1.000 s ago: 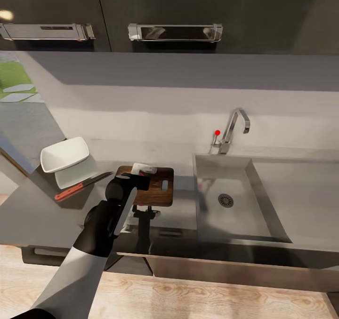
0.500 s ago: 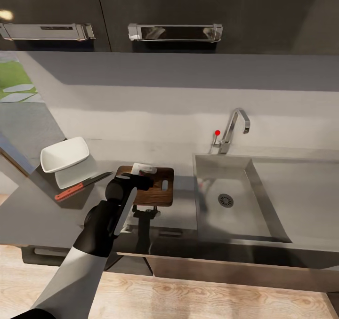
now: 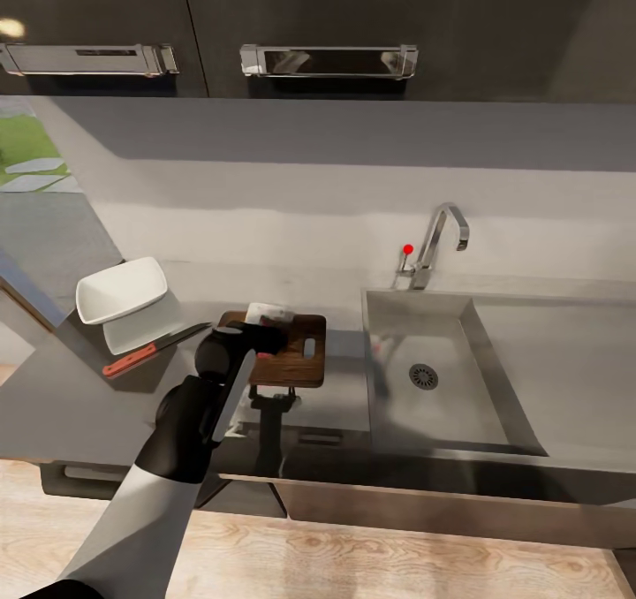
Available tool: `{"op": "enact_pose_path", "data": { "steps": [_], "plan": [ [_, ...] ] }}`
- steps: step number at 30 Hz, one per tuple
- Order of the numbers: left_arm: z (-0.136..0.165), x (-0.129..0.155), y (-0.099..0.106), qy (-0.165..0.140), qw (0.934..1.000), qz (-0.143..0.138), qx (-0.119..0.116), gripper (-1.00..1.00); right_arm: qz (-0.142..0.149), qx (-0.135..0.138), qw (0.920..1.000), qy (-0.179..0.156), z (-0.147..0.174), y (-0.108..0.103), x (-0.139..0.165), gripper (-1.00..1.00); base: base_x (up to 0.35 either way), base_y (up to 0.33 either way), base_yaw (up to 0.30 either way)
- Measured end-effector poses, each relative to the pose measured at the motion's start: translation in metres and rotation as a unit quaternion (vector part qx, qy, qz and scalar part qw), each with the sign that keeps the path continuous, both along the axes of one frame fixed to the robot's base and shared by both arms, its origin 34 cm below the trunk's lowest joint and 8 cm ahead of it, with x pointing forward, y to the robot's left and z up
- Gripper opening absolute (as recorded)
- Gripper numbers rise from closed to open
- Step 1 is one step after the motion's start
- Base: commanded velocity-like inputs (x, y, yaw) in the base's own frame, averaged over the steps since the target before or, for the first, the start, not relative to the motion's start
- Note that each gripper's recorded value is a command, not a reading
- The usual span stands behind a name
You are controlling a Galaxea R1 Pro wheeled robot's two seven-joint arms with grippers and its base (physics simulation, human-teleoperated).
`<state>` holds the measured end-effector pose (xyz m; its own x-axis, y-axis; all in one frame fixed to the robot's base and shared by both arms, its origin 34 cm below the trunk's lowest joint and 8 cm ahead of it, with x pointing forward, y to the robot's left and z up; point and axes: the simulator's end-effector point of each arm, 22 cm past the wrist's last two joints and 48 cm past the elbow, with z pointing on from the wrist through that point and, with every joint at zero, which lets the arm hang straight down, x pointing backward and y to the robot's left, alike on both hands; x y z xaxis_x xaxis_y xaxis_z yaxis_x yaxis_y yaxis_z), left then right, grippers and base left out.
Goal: In the kitchen, take the Vidalia onion out of the sink, dice it on the chopping board with the paring knife, put the diced onion into the bowl on the countertop, then place both the paring knife and the chopping board into the sink.
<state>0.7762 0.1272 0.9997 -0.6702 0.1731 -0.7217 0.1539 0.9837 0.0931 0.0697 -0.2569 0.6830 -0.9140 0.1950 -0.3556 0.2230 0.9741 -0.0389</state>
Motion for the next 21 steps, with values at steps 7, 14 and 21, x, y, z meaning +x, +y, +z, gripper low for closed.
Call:
{"op": "enact_pose_path", "data": {
  "steps": [7,14,21],
  "plan": [
    [0.018,0.003,0.0,-0.021,0.9998,0.001,-0.006,1.0,0.0,0.0,1.0,0.0,0.0,0.0,0.0,1.0,-0.007,0.0,0.0],
    [0.02,0.004,0.0,-0.024,0.9997,0.001,-0.007,1.0,0.0,0.0,1.0,0.0,0.0,0.0,0.0,1.0,-0.219,0.0,0.0],
    [0.019,0.004,0.0,-0.022,0.9997,0.001,-0.007,1.0,0.0,0.0,1.0,0.0,0.0,0.0,0.0,1.0,-0.324,0.0,0.0]
  ]
}}
